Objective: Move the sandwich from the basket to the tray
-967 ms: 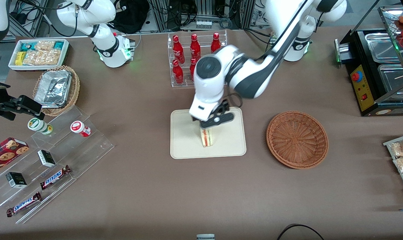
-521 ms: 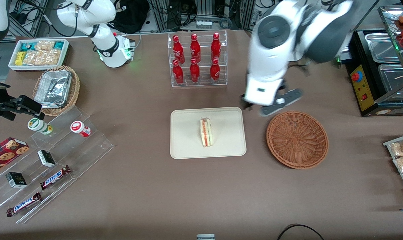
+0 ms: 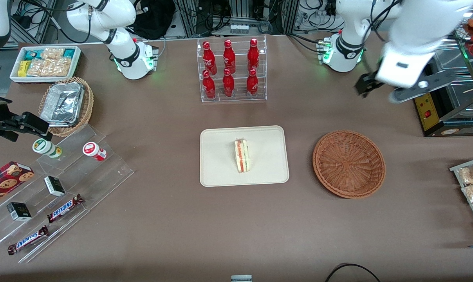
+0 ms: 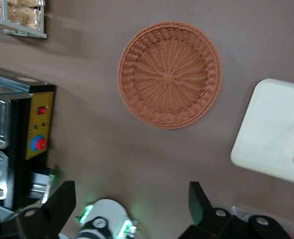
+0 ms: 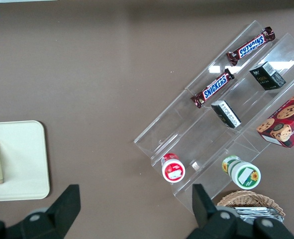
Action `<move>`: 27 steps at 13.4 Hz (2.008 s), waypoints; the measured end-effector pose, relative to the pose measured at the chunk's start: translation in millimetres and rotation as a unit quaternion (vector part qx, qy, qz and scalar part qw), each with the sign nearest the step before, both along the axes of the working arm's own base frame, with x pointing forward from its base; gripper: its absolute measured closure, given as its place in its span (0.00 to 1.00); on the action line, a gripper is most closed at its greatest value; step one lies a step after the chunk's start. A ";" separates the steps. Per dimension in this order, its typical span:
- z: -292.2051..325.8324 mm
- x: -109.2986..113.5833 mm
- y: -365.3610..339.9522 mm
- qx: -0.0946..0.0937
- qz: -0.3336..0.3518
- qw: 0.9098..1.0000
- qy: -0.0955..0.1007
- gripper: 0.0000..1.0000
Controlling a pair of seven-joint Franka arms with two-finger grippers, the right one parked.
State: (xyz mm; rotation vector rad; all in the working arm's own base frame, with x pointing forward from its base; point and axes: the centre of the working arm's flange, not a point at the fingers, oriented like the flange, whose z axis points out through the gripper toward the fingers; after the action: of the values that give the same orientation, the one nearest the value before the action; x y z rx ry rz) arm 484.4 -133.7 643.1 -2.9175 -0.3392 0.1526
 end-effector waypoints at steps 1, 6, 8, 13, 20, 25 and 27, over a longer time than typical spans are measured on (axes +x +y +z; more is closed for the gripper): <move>2.8 -2.2 20.0 -0.010 -0.021 1.000 0.012 0.00; 11.4 -4.0 80.7 -0.043 -0.089 0.994 0.044 0.00; 15.1 -3.8 89.1 -0.056 -0.102 0.992 0.043 0.00; 14.7 -1.3 112.7 -0.080 -0.117 0.989 0.045 0.00; 8.9 17.7 105.0 -0.084 -0.111 0.990 0.013 0.00; 11.4 38.3 107.3 -0.088 -0.109 0.990 0.000 0.00; 9.5 42.1 108.3 -0.088 -0.108 0.990 0.000 0.00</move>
State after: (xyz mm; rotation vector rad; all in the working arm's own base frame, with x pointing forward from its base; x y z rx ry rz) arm 526.4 -25.4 652.6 -3.1026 -0.0065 0.1574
